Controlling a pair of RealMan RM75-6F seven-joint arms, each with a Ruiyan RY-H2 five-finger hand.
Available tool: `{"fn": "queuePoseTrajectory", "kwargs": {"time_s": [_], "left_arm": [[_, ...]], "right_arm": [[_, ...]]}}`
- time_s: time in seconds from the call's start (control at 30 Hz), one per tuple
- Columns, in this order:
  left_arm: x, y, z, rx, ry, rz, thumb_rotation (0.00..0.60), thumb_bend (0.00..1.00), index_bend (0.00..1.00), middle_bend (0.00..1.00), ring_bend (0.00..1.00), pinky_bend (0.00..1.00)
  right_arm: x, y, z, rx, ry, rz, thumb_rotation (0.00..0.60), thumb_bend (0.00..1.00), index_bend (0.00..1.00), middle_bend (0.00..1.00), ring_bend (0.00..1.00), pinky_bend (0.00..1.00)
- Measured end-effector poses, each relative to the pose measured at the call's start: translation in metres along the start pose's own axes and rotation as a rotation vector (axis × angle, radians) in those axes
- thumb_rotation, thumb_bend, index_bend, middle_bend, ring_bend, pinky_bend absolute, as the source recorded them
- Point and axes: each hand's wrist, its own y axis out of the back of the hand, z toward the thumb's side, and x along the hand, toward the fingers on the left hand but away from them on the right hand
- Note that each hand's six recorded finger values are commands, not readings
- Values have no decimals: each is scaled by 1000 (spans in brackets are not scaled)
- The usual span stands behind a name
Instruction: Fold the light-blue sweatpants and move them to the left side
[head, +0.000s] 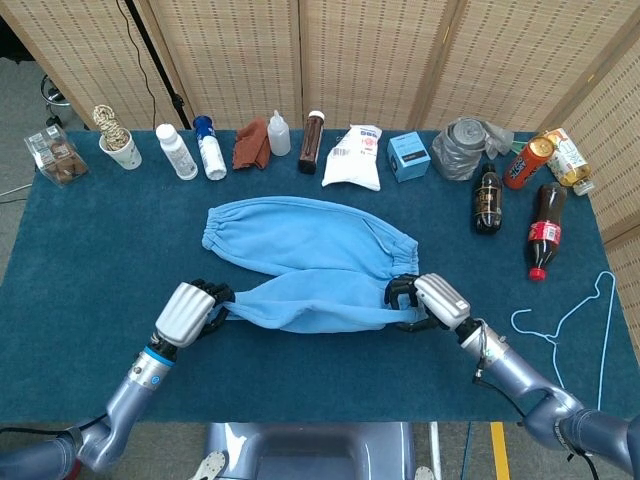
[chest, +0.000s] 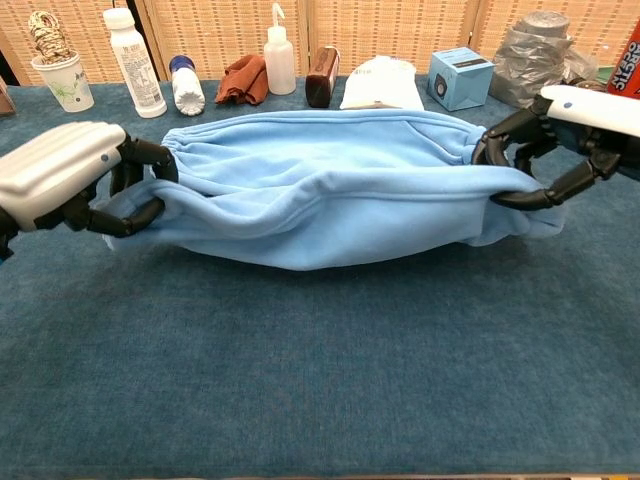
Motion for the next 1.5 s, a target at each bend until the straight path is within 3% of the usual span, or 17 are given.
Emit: {"fn": "queuePoseTrajectory", "kwargs": {"time_s": [0.27,0.5,1.03,1.5], "left_arm": [[32,30,-10,72,35,-21,600,531,757,606,665,599],[58,44,-16,90,75,-13,600,522,763,608,665,563],[116,40,-46,134,209,-78,600,515,796,619,661,507],[154,33,-52,168,277,-85,600,514,799,619,661,496]], "right_arm": [[-28,18,7,-19,-35,-21,600,543,670,479,405,633],[-54,42,6,-35,-91,-63,600,543,671,481,407,635],[-89,83,-26,13,-236,-120,600,545,671,481,407,635],[-118,94,-48,-20,-313,-153,600,549,672,481,407,635]]}}
